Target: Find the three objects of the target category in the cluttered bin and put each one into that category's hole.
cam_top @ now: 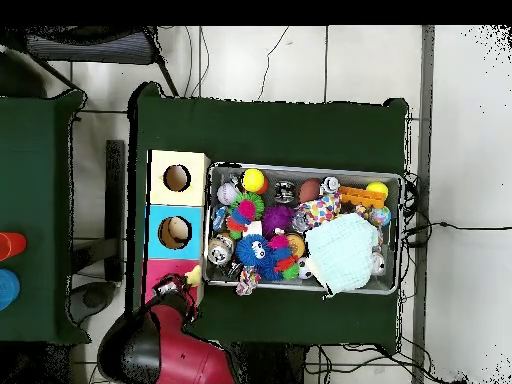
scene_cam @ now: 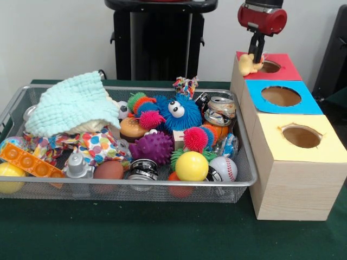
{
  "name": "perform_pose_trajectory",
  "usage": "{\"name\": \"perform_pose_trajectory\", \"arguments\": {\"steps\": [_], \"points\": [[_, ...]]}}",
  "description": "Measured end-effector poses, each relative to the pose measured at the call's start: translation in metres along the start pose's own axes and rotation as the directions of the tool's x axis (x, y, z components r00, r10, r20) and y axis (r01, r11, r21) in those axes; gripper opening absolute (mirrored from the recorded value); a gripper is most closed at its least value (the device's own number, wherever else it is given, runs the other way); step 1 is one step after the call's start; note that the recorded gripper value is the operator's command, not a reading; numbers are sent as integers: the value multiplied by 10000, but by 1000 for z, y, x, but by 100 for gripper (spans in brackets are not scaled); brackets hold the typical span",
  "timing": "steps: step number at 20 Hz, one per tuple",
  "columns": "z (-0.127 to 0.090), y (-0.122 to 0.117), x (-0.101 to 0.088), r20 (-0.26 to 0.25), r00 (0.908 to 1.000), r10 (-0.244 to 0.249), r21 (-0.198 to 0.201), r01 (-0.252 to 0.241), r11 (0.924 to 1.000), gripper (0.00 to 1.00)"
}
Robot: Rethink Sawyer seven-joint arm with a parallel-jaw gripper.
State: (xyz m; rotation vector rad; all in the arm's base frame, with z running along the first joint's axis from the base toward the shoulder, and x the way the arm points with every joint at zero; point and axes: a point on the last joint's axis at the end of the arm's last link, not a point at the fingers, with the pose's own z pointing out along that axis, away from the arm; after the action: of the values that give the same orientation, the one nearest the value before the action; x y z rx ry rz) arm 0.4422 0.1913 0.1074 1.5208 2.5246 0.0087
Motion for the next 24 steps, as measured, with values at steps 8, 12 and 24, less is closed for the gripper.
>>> {"name": "perform_pose_trajectory", "arguments": {"steps": [8, 12, 24], "points": [[3, 6, 11, 350, 9962, -797, 550, 777, 9955, 0], [3, 14, 17, 88, 9939, -1101, 870, 1090, 9902, 0], [-9, 7, -6, -247, 9832, -1811, 1747, 1826, 9676, 0]]}}
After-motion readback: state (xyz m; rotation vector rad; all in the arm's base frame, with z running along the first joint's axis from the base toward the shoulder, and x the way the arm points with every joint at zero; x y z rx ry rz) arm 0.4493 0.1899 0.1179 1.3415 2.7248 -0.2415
